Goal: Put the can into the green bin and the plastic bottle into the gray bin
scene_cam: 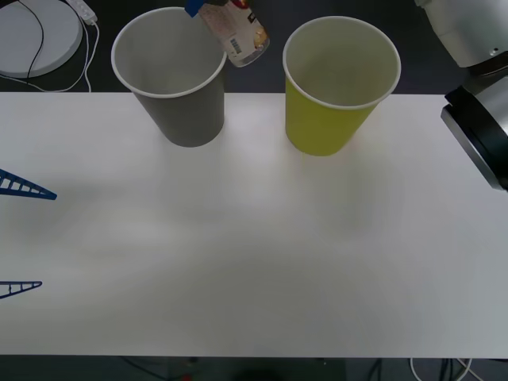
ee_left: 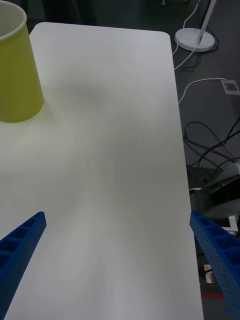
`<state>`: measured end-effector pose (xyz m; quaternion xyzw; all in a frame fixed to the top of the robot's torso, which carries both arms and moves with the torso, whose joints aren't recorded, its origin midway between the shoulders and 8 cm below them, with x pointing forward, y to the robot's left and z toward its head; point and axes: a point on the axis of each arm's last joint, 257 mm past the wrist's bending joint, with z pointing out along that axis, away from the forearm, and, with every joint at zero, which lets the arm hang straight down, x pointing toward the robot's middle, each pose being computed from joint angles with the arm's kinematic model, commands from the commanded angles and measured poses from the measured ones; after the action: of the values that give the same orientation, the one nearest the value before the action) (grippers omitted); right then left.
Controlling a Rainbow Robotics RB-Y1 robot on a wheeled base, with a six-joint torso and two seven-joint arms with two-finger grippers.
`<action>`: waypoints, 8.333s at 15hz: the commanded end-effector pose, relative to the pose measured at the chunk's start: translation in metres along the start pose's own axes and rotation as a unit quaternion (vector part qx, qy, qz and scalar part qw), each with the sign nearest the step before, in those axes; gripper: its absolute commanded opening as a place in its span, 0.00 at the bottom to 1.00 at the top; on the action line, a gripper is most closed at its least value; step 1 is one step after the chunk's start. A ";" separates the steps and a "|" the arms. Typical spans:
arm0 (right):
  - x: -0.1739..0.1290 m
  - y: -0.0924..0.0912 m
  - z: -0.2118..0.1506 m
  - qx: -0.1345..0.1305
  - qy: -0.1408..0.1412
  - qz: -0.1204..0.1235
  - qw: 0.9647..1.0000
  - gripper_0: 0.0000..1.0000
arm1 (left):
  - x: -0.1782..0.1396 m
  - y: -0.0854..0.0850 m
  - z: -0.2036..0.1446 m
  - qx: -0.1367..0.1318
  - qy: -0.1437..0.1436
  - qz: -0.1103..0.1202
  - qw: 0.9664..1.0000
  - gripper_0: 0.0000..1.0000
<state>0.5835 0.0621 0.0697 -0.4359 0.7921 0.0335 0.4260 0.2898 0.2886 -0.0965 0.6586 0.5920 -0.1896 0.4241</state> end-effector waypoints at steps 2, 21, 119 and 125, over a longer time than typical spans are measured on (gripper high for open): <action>-0.015 0.005 0.003 0.004 -0.002 0.008 1.000 0.00 | 0.000 0.000 0.000 0.000 0.000 0.000 1.000 1.00; -0.045 0.044 0.061 0.020 0.003 0.028 0.999 0.00 | 0.000 0.000 0.000 0.000 0.000 0.000 1.000 1.00; 0.421 0.034 -0.216 -0.172 -0.157 -0.188 0.954 1.00 | 0.000 0.000 0.000 0.000 0.000 0.000 1.000 1.00; 0.429 0.034 -0.212 -0.183 -0.147 -0.183 0.955 1.00 | 0.000 0.000 0.000 0.000 0.000 0.000 1.000 1.00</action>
<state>0.3121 -0.2910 -0.1075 -0.6350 0.6055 0.1615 0.4518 0.2898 0.2886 -0.0965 0.6587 0.5919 -0.1896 0.4240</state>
